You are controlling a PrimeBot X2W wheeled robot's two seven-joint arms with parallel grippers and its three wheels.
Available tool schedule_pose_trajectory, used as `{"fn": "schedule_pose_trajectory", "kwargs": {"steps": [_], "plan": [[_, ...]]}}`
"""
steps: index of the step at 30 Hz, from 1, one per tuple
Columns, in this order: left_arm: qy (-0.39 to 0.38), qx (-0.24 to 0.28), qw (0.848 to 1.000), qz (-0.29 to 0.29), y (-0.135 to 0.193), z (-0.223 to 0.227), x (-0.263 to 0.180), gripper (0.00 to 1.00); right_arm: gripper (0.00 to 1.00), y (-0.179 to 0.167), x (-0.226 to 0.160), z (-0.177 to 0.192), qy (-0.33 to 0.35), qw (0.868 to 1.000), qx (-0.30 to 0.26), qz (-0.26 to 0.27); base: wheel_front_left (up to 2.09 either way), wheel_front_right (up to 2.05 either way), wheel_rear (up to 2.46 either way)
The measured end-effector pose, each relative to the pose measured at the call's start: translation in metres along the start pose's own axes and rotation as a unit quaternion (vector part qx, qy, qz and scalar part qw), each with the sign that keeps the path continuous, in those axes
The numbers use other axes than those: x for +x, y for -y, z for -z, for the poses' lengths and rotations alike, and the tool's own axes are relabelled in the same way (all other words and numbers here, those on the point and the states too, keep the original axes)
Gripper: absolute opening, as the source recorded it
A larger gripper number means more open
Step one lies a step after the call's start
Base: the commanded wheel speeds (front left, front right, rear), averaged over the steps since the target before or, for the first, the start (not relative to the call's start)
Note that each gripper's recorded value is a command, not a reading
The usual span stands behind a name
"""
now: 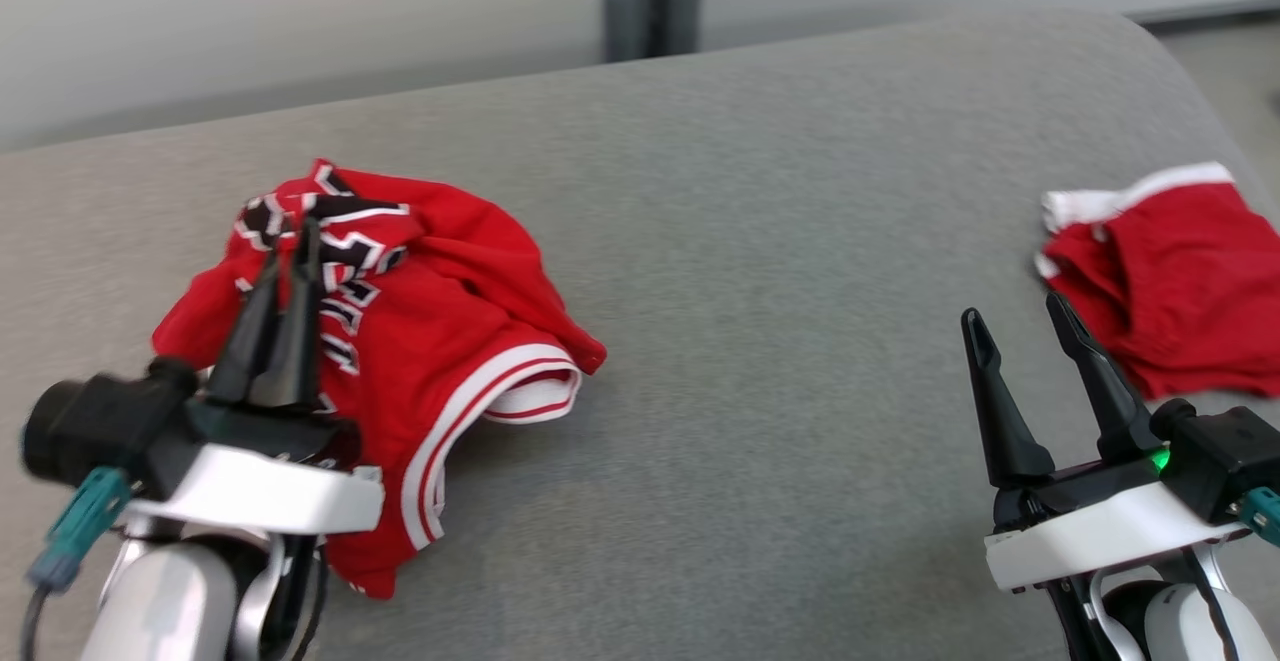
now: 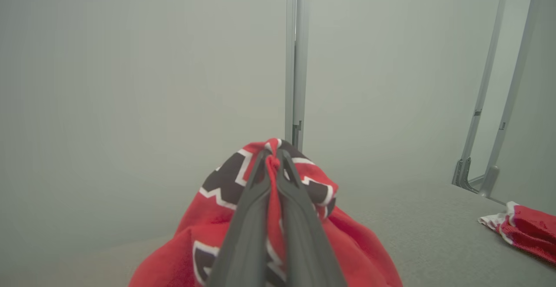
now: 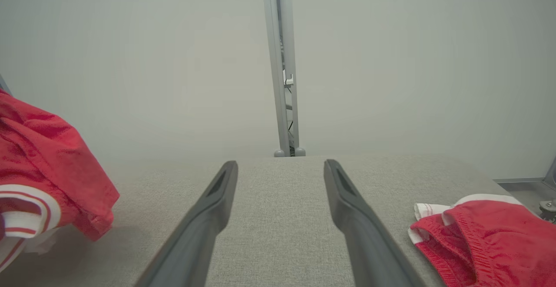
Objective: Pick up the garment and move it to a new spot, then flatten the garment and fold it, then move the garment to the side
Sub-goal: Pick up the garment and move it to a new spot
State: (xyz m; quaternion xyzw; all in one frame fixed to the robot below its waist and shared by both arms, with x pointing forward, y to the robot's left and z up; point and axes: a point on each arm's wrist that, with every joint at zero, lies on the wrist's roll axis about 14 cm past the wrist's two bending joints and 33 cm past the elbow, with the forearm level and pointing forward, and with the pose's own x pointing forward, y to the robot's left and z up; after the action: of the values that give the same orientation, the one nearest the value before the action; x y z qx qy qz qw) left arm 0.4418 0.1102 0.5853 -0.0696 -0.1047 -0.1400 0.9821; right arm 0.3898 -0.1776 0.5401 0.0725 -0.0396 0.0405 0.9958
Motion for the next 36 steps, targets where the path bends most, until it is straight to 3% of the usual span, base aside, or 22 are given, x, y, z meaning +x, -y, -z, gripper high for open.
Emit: {"fn": "schedule_pose_trajectory", "kwargs": {"steps": [8, 13, 18, 19, 20, 21, 29, 36], "plan": [[-0.064, -0.046, 0.991, 0.105, 0.068, 0.064, 0.043, 0.00, 1.00, 0.043, -0.024, 0.006, -0.007, 0.997, -0.003, 0.073, 0.00, 0.00, 0.00], [-0.131, -0.077, 0.974, 0.170, 0.116, 0.121, 0.052, 0.00, 1.00, 0.067, -0.040, 0.016, -0.020, 0.993, 0.002, 0.117, 0.00, 0.00, 0.00], [-0.186, -0.091, 0.956, 0.207, 0.141, 0.170, 0.049, 0.00, 1.00, 0.081, -0.046, 0.026, -0.030, 0.989, 0.000, 0.142, 0.00, 0.00, 0.00], [-0.192, -0.095, 0.954, 0.211, 0.145, 0.176, 0.049, 0.08, 1.00, 0.082, -0.047, 0.028, -0.033, 0.989, -0.001, 0.145, 0.00, 0.00, 0.00], [-0.195, -0.100, 0.952, 0.215, 0.148, 0.181, 0.048, 0.50, 1.00, 0.083, -0.047, 0.029, -0.035, 0.989, -0.001, 0.147, 0.00, 0.00, 0.00], [-0.197, -0.104, 0.950, 0.218, 0.150, 0.184, 0.047, 1.00, 1.00, 0.084, -0.047, 0.031, -0.036, 0.988, 0.000, 0.148, 0.00, 0.00, 0.00], [-0.140, -0.124, 0.960, 0.207, 0.139, 0.155, 0.053, 1.00, 1.00, 0.072, -0.028, 0.035, -0.034, 0.992, 0.003, 0.120, 0.00, 0.00, 0.00], [-0.078, -0.103, 0.985, 0.115, 0.070, 0.114, 0.058, 1.00, 1.00, 0.054, -0.010, 0.033, -0.031, 0.996, -0.002, 0.084, 0.00, 0.00, 0.00]]}}
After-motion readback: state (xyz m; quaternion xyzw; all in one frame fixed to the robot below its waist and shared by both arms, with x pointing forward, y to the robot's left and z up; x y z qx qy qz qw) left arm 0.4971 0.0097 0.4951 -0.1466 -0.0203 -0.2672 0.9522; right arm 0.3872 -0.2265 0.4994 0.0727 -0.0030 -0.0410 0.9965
